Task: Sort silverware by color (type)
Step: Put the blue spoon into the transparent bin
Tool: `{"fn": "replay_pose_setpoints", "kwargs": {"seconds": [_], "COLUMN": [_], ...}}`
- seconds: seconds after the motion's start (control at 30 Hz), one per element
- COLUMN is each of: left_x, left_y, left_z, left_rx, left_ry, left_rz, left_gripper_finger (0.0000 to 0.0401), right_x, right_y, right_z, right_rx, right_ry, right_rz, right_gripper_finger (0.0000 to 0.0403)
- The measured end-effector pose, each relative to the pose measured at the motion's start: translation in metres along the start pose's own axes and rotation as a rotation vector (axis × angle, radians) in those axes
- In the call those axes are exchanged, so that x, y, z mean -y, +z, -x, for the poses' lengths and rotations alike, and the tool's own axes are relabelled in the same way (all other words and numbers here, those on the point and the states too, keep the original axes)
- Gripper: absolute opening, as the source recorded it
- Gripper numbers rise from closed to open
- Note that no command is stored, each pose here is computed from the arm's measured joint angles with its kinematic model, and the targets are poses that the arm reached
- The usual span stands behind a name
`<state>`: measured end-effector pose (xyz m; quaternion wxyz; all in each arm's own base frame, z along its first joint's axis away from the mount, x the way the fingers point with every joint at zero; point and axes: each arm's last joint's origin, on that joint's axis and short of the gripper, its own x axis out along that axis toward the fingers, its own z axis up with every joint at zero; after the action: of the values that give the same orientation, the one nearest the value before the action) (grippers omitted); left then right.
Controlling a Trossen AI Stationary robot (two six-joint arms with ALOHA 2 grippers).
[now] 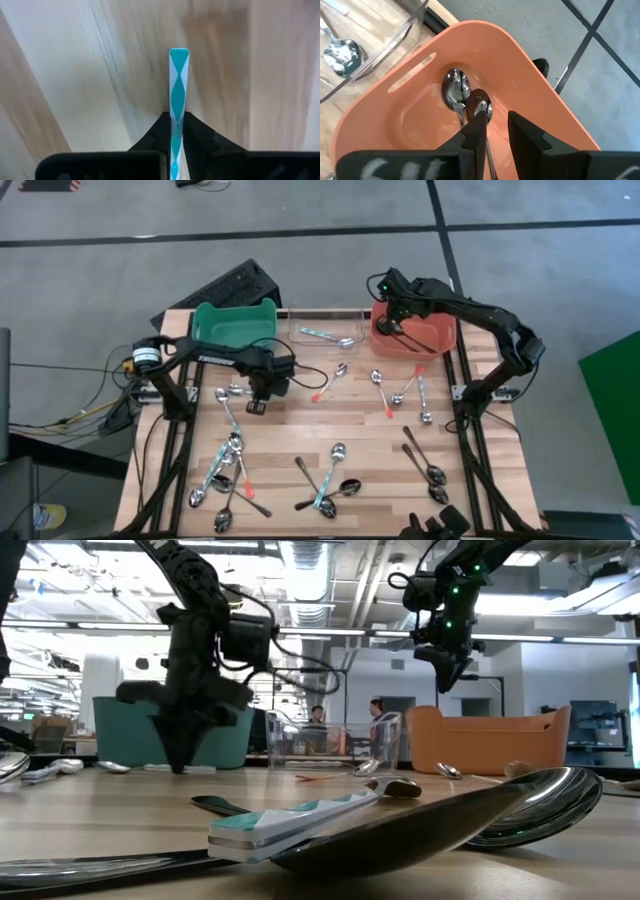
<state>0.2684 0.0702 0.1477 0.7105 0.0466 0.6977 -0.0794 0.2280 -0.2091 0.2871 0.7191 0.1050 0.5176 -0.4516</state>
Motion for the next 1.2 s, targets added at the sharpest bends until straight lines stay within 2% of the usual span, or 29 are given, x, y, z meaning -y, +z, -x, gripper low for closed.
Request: {"fn": "replay_pose_setpoints", "kwargs": {"seconds": [0.33, 0.53, 0.9, 1.07, 1.2], "left_x": [0.001, -0.008, -0.05, -0.076, -0.097], "left_y": [-0.005, 0.007, 0.047, 0.051, 0.049], "left_z": [0.01, 0.036, 0.134, 0.173, 0.188], "left_rx": [-0.031, -0.014, 0.354, 0.542, 0.683], "left_ry": [0.039, 0.123, 0.343, 0.485, 0.563], "left_rz": [0.035, 0.013, 0.018, 0.048, 0.068], "left_gripper_finger": [0.0009, 0.0007, 0.0008, 0.0009, 0.0009], "right_x": [0.0, 0.0, 0.0, 0.0, 0.0], "right_y": [0.0, 0.0, 0.0, 0.0, 0.0], "right_z": [0.0, 0.0, 0.0, 0.0, 0.0], "right_rx": [0.0, 0.0, 0.0, 0.001, 0.001], "right_ry": [-0.001, -0.001, -0.003, -0.003, -0.003], "right_rz": [0.007, 0.008, 0.008, 0.008, 0.007], "right_gripper_finger": [0.0103, 0.0103, 0.0103, 0.0103, 0.0103]}}
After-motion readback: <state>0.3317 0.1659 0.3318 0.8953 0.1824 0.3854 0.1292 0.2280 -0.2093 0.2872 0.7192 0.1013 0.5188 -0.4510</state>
